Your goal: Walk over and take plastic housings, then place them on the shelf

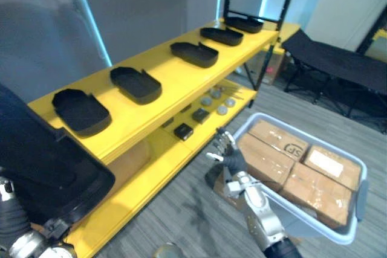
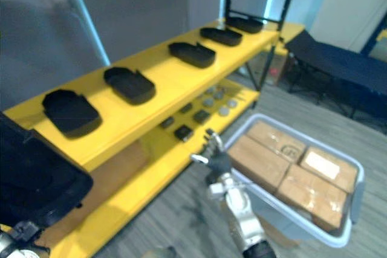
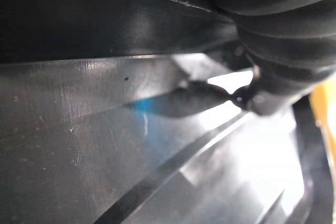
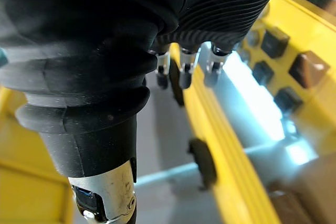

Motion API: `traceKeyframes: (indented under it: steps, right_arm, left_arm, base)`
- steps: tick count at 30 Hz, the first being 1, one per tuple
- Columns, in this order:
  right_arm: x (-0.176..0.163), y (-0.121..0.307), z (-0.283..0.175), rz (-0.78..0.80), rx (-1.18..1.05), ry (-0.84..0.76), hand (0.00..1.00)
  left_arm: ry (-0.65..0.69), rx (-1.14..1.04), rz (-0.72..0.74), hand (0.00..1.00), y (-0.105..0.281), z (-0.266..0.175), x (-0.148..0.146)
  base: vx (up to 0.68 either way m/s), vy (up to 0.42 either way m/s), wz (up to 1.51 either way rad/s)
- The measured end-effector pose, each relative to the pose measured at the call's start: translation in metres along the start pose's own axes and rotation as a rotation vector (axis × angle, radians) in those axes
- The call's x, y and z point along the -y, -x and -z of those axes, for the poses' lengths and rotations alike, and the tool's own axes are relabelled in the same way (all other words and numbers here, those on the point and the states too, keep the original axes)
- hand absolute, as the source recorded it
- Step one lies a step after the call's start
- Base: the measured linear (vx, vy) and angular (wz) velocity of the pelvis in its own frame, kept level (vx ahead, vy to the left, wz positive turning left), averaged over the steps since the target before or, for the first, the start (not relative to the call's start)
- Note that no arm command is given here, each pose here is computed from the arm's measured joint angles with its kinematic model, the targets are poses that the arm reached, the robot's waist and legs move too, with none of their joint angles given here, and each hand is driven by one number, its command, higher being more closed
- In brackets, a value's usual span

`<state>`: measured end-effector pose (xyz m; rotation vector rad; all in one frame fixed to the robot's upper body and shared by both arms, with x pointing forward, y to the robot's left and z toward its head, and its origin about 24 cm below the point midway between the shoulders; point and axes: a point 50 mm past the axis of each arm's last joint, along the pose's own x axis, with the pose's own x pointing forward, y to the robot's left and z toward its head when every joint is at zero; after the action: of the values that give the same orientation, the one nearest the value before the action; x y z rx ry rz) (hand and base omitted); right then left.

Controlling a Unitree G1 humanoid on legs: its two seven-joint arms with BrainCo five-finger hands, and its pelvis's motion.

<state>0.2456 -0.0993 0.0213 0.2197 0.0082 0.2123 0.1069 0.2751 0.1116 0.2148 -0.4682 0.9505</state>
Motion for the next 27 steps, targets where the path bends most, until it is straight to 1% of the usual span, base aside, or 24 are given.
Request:
traceKeyframes:
  steps: [2, 4, 6, 8, 9, 11, 12, 16, 18, 20, 23, 27]
  right_arm:
    - [0.002, 0.001, 0.002, 0.002, -0.021, 0.036, 0.00]
    - [0.001, 0.003, 0.003, -0.013, -0.023, 0.029, 0.00]
    - [0.007, 0.008, 0.001, -0.008, -0.012, 0.018, 0.00]
    - [0.019, 0.019, -0.003, 0.038, 0.007, 0.012, 0.00]
    - [0.023, 0.022, -0.002, 0.056, 0.008, 0.012, 0.00]
    - [0.040, 0.029, -0.003, 0.119, 0.006, 0.031, 0.00]
    - [0.043, 0.029, -0.004, 0.126, 0.013, 0.036, 0.00]
    - [0.039, 0.015, -0.021, 0.085, 0.111, 0.109, 0.00]
    - [0.034, 0.004, -0.035, 0.046, 0.177, 0.140, 0.00]
    - [0.034, 0.004, -0.040, 0.037, 0.202, 0.155, 0.00]
    - [0.037, 0.012, -0.033, 0.032, 0.174, 0.158, 0.00]
    - [0.036, 0.021, -0.025, 0.020, 0.147, 0.141, 0.00]
  left_arm:
    - [0.013, -0.007, 0.017, 1.00, 0.001, 0.000, 0.004]
    - [0.029, -0.004, 0.026, 1.00, 0.000, 0.000, 0.009]
    - [0.058, 0.016, 0.073, 1.00, -0.004, -0.003, 0.020]
    - [0.094, 0.094, 0.183, 1.00, -0.014, -0.012, 0.040]
    - [0.105, 0.114, 0.215, 1.00, -0.016, -0.014, 0.046]
    - [0.169, 0.162, 0.345, 1.00, -0.020, -0.022, 0.071]
    - [0.182, 0.168, 0.379, 1.00, -0.020, -0.024, 0.077]
    - [0.170, 0.098, 0.415, 1.00, -0.014, -0.014, 0.084]
    - [0.151, 0.046, 0.425, 1.00, -0.006, -0.007, 0.082]
    - [0.157, 0.016, 0.425, 1.00, -0.001, -0.004, 0.082]
    - [0.155, -0.023, 0.432, 1.00, 0.005, 0.002, 0.084]
    - [0.141, -0.063, 0.413, 1.00, 0.010, 0.007, 0.078]
  base:
    - [0.03, 0.153, 0.23]
    - [0.04, 0.159, 0.10]
    - [0.03, 0.114, 0.37]
    - [0.00, -0.003, 0.95]
    - [0.01, -0.014, 1.13]
    - [0.05, -0.027, 1.10]
    - [0.03, -0.047, 0.60]
    - [-0.02, -0.059, -0.01]
    - [-0.11, -0.049, -0.31]
    - [-0.15, -0.048, -0.28]
    - [-0.14, -0.063, -0.09]
    - [-0.13, 0.002, 0.13]
